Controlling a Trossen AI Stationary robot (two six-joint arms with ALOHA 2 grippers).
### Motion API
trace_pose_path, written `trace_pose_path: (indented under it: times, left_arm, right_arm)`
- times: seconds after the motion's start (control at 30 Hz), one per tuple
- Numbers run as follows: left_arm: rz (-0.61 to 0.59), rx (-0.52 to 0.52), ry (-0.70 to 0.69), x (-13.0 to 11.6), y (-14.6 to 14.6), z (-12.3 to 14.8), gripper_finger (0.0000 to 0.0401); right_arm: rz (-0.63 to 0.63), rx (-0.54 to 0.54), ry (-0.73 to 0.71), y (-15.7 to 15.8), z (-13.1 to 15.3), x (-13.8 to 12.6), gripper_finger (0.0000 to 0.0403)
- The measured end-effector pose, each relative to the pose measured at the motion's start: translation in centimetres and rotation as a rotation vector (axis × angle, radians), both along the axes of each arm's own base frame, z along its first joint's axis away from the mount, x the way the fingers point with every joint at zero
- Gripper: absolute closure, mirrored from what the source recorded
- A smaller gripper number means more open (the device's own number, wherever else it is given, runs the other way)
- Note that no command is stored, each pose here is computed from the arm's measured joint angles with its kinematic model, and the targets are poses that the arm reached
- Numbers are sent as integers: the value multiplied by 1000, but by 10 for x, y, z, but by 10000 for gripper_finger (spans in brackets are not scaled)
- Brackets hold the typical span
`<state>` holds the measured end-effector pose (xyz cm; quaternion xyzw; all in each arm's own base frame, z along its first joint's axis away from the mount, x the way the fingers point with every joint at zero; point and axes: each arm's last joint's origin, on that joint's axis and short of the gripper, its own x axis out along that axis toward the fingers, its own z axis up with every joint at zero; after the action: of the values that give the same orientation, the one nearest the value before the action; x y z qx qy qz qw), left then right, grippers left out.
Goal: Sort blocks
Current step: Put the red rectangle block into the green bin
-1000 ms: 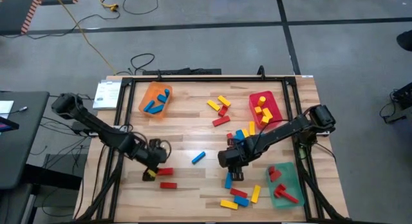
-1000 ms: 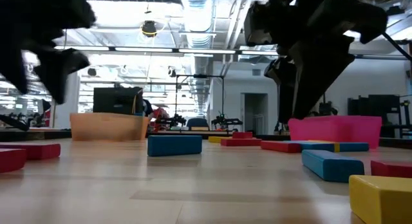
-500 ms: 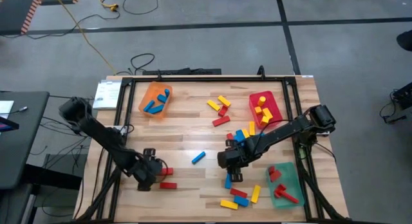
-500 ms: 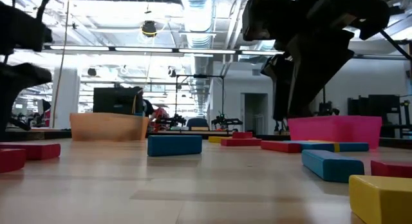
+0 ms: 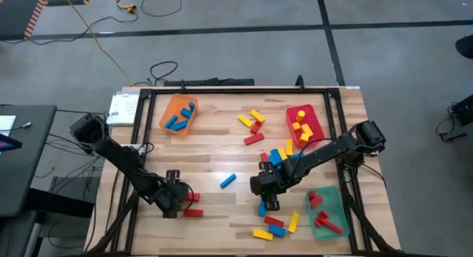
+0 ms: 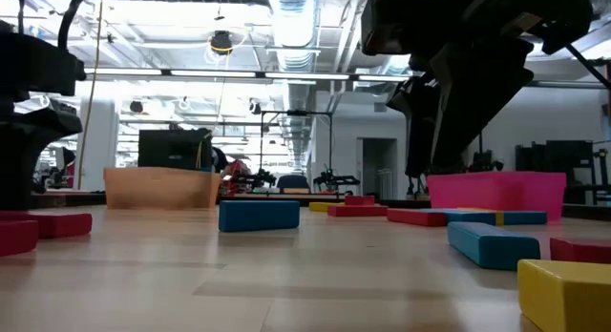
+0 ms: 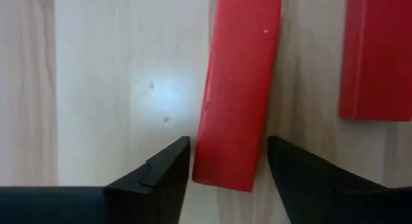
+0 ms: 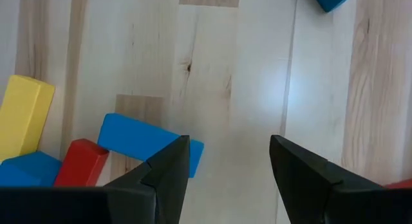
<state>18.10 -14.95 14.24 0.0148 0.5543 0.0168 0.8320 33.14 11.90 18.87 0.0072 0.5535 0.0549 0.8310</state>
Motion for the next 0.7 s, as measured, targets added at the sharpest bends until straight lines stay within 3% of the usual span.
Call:
trace_pose_path:
  times: [0.23,0.43,0.7]
  left_arm:
    - [-62,-9,-37,3,-1,0,276]
    - [-68,27,-118,15,2,4,278]
    - [-101,122,-434,38,11,43,275]
  right_arm:
    - [5,-12,-19,0,1,1,175]
    - [68,-3,-141,7,6,10,176]
    - [101,-139,-337,15,17,19,191]
